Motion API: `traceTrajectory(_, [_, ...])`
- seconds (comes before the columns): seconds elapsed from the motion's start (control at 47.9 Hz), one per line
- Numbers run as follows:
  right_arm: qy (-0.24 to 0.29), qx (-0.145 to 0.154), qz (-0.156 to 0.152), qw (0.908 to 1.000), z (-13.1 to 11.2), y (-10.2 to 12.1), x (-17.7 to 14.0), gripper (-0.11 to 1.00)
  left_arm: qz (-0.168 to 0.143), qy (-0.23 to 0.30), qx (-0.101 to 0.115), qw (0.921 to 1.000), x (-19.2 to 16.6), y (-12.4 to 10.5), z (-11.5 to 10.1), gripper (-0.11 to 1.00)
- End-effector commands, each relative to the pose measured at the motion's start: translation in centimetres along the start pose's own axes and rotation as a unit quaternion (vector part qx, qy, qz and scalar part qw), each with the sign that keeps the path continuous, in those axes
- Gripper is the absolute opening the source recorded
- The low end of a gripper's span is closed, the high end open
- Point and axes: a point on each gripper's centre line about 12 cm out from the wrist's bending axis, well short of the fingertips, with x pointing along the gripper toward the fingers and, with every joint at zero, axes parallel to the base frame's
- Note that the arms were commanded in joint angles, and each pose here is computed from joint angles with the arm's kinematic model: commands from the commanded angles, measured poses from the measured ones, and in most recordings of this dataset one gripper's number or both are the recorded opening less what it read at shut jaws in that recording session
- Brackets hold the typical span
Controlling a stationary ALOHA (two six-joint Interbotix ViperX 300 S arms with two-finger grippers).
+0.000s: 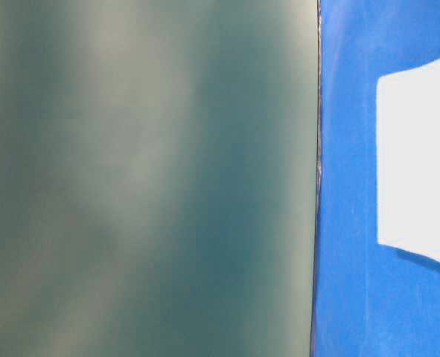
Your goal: Fold a vertical towel.
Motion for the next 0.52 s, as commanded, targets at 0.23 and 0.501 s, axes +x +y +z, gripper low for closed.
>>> traceTrajectory(0.23, [-0.002,0.001,0.000,1.0000,0.45,0.03,0.11,0.53,0.001,-0.005,0.000,1.0000,0.04,0.03,0.52,0.65])
traceTrajectory(0.501, [-0.002,0.001,0.001,1.0000,0.47,0.06,0.11,0.53,0.001,-0.005,0.000,1.0000,0.02,0.03,0.52,0.65])
